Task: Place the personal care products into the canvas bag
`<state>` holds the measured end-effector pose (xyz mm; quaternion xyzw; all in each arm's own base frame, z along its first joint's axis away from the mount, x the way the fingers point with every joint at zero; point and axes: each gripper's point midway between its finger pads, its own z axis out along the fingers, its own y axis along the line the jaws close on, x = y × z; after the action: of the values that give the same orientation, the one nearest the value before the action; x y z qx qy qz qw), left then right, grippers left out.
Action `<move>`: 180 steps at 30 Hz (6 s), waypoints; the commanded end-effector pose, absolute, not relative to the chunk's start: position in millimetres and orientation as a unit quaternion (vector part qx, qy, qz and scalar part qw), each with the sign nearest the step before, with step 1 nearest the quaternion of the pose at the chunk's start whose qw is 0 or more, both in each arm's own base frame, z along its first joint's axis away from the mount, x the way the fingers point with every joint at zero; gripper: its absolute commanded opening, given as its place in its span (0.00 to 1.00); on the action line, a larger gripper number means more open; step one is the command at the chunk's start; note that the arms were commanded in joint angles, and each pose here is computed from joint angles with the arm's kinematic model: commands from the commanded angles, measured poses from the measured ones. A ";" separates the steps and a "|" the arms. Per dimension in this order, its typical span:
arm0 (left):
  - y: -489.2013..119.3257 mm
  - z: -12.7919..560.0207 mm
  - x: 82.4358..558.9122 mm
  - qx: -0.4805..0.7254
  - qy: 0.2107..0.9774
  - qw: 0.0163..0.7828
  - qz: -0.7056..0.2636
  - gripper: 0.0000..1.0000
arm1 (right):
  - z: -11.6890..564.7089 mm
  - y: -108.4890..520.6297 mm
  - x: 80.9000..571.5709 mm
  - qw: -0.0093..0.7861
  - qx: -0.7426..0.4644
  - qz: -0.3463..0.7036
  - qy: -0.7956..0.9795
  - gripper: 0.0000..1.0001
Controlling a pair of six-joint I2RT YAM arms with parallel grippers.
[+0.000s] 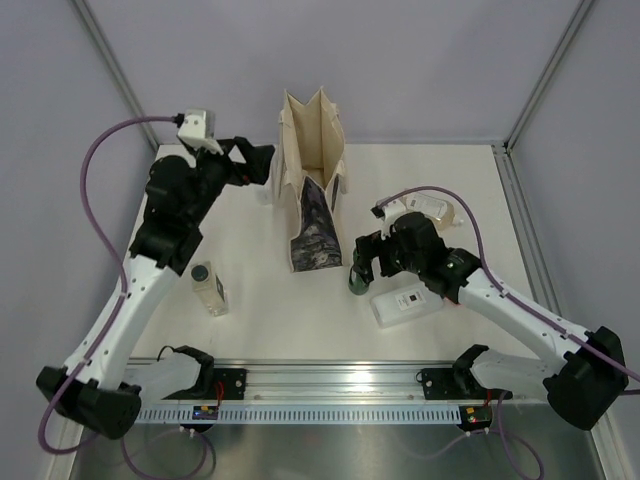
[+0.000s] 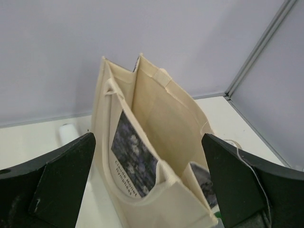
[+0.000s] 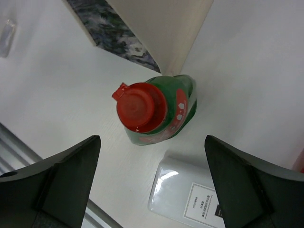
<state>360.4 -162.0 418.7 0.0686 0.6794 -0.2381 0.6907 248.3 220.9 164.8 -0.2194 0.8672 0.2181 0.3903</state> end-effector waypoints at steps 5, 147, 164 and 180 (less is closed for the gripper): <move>-112.3 393.9 318.9 -0.017 0.677 0.709 -0.198 0.99 | 176.9 223.4 280.4 0.481 -0.085 0.196 0.850 0.97; -55.2 161.2 271.7 -0.273 0.877 0.309 -0.244 0.00 | 410.2 221.1 359.1 0.482 -0.349 0.451 0.665 0.92; -74.5 210.8 300.6 -0.252 0.780 0.364 -0.442 0.00 | 349.1 185.8 357.6 0.455 -0.271 0.457 0.715 0.92; -69.8 352.8 341.9 -0.230 0.659 0.466 -0.544 0.00 | 298.5 172.7 346.0 0.420 -0.243 0.468 0.739 0.92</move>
<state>331.6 -63.8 239.1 -0.3251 0.7296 -0.4738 0.3708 353.9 172.2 290.7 -0.2277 0.7543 0.4632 0.4056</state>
